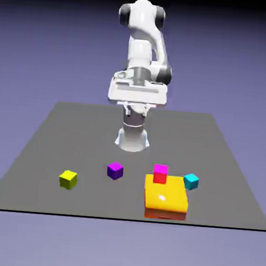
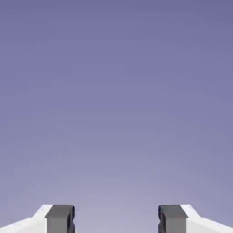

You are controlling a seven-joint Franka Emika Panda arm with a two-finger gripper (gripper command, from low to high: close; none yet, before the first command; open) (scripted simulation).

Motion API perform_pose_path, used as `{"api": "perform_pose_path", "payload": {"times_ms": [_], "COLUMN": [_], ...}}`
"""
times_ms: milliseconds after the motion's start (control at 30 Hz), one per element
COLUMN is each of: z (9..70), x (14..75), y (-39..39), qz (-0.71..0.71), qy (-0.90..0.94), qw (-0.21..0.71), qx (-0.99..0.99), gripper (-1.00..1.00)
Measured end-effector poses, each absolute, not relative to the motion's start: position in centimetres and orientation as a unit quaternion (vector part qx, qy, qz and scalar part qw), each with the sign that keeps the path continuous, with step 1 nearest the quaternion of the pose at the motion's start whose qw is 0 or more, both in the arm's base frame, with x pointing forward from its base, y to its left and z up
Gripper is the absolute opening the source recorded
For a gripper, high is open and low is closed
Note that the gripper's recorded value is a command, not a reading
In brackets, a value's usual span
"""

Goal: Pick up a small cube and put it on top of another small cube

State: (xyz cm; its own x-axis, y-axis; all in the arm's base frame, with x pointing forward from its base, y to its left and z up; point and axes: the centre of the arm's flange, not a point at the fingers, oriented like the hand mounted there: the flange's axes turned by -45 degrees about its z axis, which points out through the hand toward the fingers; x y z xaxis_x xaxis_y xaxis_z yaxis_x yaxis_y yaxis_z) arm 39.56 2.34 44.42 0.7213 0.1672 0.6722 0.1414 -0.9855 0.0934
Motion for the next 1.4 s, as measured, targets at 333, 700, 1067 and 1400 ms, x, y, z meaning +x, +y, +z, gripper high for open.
{"api": "perform_pose_path", "payload": {"times_ms": [333,700,1067,1400], "z": [31.6,18.9,14.3,22.6], "x": [39.2,30.3,30.8,31.7], "y": [17.9,29.5,29.2,22.7], "qz": [0.152,-0.044,-0.043,-0.003], "qy": [0.548,0.873,0.872,0.794], "qw": [0.078,0.08,0.08,0.133], "qx": [0.818,0.48,0.481,0.592], "gripper": [0.0,0.0,-1.0,-1.0]}}
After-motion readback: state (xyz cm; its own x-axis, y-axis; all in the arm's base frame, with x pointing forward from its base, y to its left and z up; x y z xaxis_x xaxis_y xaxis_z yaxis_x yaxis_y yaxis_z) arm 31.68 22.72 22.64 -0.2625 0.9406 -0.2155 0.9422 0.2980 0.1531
